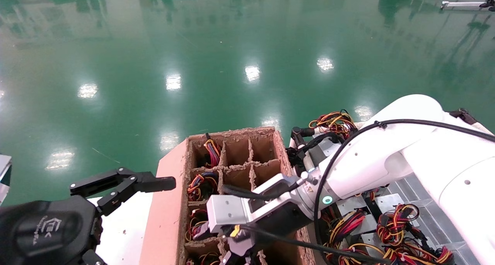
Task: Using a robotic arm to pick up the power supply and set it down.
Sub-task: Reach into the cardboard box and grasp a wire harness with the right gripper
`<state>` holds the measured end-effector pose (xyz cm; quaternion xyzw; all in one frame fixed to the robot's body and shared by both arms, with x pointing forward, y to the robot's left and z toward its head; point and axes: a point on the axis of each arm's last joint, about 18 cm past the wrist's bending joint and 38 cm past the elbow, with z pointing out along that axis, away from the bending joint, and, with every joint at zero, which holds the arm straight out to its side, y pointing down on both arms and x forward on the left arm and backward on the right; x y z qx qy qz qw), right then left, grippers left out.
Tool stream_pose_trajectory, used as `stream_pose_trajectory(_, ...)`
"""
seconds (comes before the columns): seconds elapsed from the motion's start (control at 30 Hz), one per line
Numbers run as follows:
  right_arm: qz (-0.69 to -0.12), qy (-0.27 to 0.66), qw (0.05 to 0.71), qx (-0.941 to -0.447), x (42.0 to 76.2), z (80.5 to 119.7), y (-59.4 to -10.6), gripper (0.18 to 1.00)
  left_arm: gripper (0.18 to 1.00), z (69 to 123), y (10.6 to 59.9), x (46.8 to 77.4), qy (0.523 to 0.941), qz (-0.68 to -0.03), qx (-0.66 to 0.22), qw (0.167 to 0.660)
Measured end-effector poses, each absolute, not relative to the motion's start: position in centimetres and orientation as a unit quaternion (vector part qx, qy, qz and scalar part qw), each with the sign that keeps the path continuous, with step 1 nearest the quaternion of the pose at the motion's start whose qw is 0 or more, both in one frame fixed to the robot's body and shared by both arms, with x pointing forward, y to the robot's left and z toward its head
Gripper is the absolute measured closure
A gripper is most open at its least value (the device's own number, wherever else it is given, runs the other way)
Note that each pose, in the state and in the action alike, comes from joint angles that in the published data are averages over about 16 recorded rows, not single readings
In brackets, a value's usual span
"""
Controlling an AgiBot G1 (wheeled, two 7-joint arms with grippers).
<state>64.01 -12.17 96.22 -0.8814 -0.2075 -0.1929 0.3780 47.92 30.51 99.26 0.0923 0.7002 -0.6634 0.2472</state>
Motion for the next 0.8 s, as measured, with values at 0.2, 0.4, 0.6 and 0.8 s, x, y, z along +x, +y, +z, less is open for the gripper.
stream_pose_trajectory(0.2, -0.194, -0.211, 0.37, -0.884, 64.05, 96.0, -11.79, 0.51, 0.198, 99.26, 30.51, 47.92, 0.7, -0.663, 0.092, 0.247)
stream_pose_trajectory(0.4, -0.195, -0.213, 0.363, -0.886, 64.07, 95.89, -11.52, 0.604, 0.186, 99.26, 30.51, 47.92, 0.7, -0.663, 0.092, 0.247)
stream_pose_trajectory(0.6, -0.199, -0.213, 0.354, -0.889, 64.22, 95.81, -11.36, 0.631, 0.184, 99.26, 30.51, 47.92, 0.7, -0.663, 0.092, 0.247)
stream_pose_trajectory(0.8, -0.208, -0.213, 0.344, -0.891, 64.48, 95.86, -11.23, 0.611, 0.184, 99.26, 30.51, 47.92, 0.7, -0.663, 0.092, 0.247)
